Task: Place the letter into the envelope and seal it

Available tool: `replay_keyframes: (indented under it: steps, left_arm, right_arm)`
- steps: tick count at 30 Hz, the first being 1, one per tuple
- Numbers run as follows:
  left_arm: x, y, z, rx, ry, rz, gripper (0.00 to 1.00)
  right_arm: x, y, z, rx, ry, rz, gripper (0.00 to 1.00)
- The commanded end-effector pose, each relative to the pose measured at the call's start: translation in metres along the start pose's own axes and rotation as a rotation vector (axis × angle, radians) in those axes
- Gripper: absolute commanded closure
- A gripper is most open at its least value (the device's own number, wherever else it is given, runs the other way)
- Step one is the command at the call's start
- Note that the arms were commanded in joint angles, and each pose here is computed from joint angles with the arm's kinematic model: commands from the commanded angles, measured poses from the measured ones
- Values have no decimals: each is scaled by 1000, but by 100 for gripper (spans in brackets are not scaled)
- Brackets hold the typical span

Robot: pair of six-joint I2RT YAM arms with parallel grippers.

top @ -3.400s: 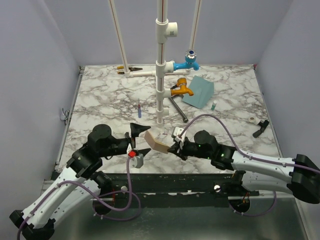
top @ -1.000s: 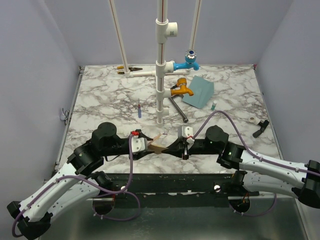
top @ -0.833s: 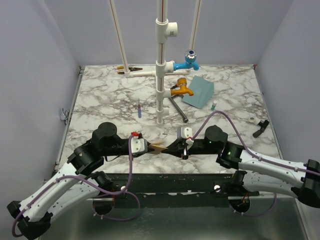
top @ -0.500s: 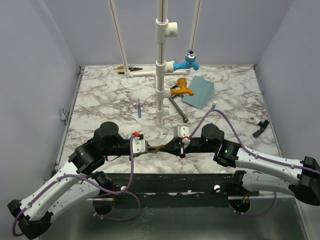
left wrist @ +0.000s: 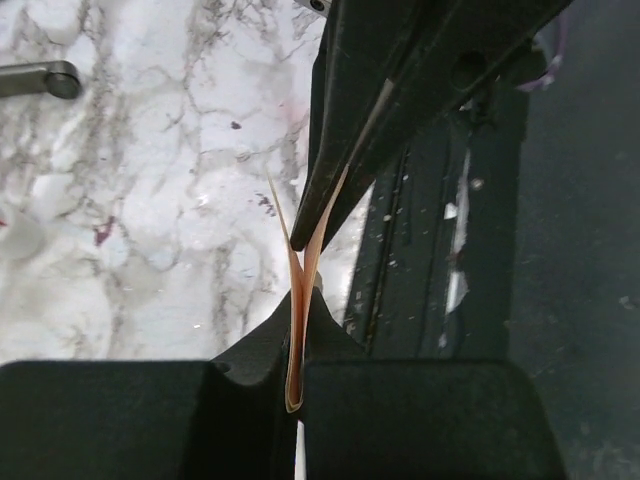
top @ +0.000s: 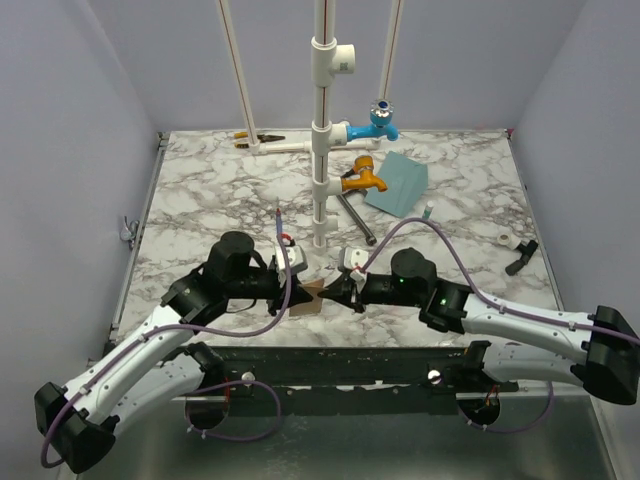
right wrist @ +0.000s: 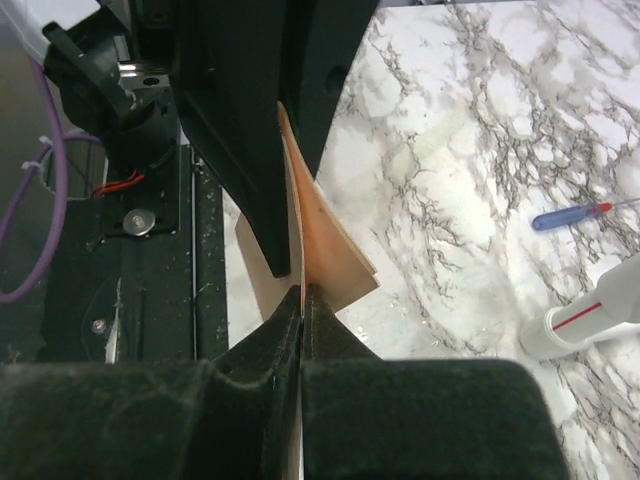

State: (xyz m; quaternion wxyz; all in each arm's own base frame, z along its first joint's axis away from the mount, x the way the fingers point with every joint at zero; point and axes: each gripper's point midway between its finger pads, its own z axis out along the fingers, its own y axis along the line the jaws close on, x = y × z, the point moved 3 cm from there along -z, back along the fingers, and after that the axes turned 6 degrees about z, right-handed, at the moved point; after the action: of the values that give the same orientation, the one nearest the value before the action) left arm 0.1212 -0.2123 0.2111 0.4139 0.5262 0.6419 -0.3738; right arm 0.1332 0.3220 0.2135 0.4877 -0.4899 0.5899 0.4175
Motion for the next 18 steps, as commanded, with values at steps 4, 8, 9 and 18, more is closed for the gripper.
replay_keyframes:
  steps: [4, 8, 9, 18]
  left_arm:
    - [22, -10, 19, 140, -15, -444, 100]
    - [22, -7, 29, 162, -86, -483, 100]
    - [22, -6, 31, 163, -105, -483, 100]
    - [38, 4, 42, 163, -124, -550, 100]
  right_arm:
    - [8, -6, -6, 38, 28, 77, 99]
    - [34, 0, -6, 23, 107, 192, 99]
    - [39, 0, -6, 27, 115, 215, 99]
    - [58, -10, -2, 87, 163, 291, 80]
